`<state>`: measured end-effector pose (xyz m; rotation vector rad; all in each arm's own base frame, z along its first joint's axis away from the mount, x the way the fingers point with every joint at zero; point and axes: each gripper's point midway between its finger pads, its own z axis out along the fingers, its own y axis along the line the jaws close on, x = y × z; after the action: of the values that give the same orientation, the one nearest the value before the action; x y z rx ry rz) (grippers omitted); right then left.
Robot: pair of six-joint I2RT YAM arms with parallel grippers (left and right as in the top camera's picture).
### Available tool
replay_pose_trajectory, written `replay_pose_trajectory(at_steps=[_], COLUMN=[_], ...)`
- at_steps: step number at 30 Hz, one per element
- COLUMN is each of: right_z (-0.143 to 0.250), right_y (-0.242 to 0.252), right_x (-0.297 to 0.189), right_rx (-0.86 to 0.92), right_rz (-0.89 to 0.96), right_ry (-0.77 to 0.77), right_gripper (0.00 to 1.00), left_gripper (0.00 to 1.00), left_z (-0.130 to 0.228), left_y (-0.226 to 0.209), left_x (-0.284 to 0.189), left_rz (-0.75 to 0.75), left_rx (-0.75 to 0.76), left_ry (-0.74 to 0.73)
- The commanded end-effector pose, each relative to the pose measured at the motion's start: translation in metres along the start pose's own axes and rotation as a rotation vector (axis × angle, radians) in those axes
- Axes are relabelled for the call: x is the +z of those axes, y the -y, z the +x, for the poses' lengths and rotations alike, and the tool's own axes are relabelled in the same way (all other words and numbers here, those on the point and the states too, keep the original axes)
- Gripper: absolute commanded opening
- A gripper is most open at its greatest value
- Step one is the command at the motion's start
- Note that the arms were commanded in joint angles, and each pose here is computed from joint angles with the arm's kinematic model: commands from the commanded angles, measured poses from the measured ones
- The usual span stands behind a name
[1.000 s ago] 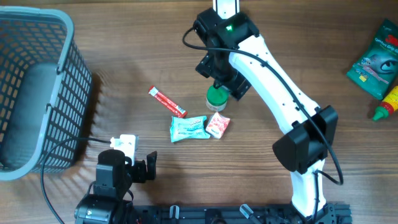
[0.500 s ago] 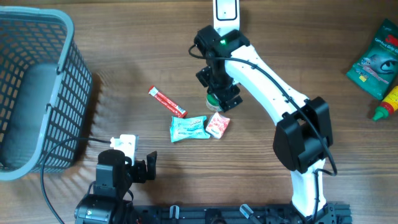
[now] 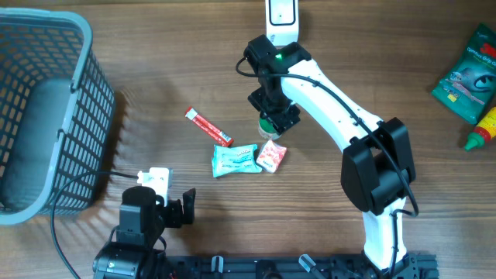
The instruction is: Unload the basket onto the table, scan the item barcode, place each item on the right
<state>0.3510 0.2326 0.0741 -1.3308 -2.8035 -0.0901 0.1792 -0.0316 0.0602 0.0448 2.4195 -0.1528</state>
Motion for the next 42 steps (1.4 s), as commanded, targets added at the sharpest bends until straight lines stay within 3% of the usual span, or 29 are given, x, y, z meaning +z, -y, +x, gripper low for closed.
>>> replay_pose_trajectory(at_steps=[1,7,8,14,17,20,25,28,29,33,36,42], right_z=[-0.009,-0.011,-0.012,0.000,0.002,0.002,0.007,0.007,0.004,0.000,-0.006,-0.015], right_y=[0.001,-0.017,-0.023,-0.019,-0.008,-0.003,-0.013,-0.026,-0.030,-0.012,-0.013,-0.028], right_x=[0.008,0.008,0.007,0.007,0.007,0.007,-0.011,-0.033,-0.043,-0.041,-0.038,-0.018], right_rx=[-0.163,-0.614,-0.799,-1.310,-1.445,-1.513,-1.394,-1.152,-0.898,-0.220,0.058,0.102], right_rz=[0.018,-0.041,-0.058,-0.067,-0.039,-0.021,-0.075,-0.127,-0.147,-0.076,-0.076,-0.118], right_ry=[0.037,0.063,0.080,0.033,-0.002,-0.017,-0.007,0.031,0.033,-0.039,-0.037,-0.030], right_gripper=[0.72,0.72,0.71,0.77,0.88,0.92,0.92,0.95,1.00,1.00,1.00,1.00], left_gripper=[1.00,1.00,1.00,1.00,1.00,1.00,1.00,1.00,1.00,1.00,1.00,1.00], left_z=[0.000,0.000,0.000,0.000,0.000,0.000,0.000,0.000,0.000,0.000,0.000,0.000], left_y=[-0.001,-0.001,-0.001,-0.001,-0.001,-0.001,-0.001,-0.001,-0.001,-0.001,-0.001,-0.001], left_x=[0.000,0.000,0.000,0.000,0.000,0.000,0.000,0.000,0.000,0.000,0.000,0.000], left_rz=[-0.006,-0.006,-0.006,-0.006,-0.006,-0.006,-0.006,-0.006,-0.006,-0.006,-0.006,-0.006], left_rx=[0.002,0.002,0.002,0.002,0.002,0.002,0.002,0.002,0.002,0.002,0.002,0.002], left_ry=[0.003,0.003,0.003,0.003,0.003,0.003,0.003,0.003,0.003,0.003,0.003,0.003])
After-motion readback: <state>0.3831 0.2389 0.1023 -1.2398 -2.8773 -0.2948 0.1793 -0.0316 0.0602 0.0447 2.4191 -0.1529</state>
